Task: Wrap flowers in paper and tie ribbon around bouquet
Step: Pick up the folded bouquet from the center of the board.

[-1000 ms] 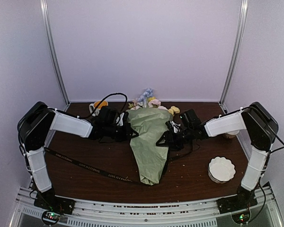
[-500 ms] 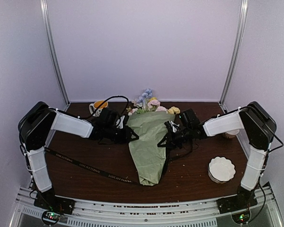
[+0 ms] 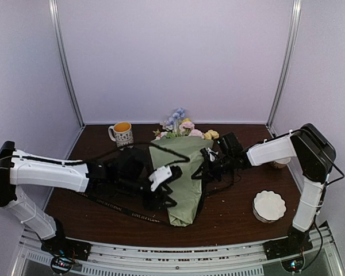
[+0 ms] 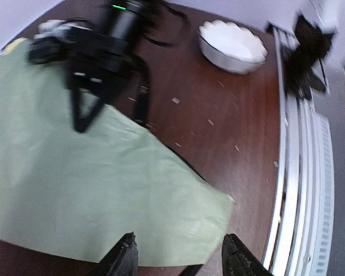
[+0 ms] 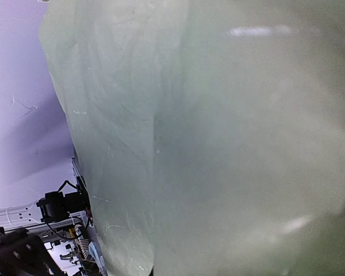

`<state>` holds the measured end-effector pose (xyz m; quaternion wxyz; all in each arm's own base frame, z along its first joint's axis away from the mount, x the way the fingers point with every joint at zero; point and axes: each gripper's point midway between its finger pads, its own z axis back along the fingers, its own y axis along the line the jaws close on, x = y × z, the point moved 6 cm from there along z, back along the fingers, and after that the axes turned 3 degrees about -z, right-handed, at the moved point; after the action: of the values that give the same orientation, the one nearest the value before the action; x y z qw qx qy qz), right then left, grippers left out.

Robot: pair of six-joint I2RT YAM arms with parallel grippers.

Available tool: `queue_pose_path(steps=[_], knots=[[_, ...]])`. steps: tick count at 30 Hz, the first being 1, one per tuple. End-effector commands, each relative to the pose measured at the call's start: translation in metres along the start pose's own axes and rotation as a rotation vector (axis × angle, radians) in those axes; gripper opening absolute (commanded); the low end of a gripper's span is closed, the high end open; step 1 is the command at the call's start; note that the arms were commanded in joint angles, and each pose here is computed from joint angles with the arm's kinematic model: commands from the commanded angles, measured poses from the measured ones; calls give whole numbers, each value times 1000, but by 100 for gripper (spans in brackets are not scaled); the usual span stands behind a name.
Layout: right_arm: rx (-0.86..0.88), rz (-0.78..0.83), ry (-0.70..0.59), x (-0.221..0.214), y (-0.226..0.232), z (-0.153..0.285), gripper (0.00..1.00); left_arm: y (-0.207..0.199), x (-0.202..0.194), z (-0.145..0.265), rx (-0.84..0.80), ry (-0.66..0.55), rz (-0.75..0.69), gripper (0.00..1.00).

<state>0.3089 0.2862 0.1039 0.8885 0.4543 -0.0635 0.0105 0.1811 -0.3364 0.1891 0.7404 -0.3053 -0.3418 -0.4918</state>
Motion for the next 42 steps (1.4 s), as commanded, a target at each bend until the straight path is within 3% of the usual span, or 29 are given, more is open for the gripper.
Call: queue_pose_path(steps=[1, 8, 15, 18, 25, 29, 36, 42], knots=[[-10, 24, -16, 3, 10, 9, 0, -31, -63, -21, -29, 219, -392, 53], [-32, 42, -24, 4, 15, 15, 0, -31, -96, -27, -42, 258, -436, 59], [-38, 45, -27, 5, 19, 18, 0, -30, -134, -40, -96, 426, -411, 56], [-44, 44, -23, 5, 20, 19, 0, -27, -142, -44, -73, 451, -394, 49], [-41, 49, -20, 9, 31, 25, 0, -22, -143, -47, -34, 460, -401, 13], [-25, 57, -15, 11, 44, 33, 0, -23, -144, -47, -46, 462, -400, 1], [-40, 52, 0, 11, 46, 38, 0, -16, -147, -55, 4, 501, -392, 0], [-80, 53, 10, 6, 37, 40, 0, 40, -140, -52, 293, 534, -239, 0]])
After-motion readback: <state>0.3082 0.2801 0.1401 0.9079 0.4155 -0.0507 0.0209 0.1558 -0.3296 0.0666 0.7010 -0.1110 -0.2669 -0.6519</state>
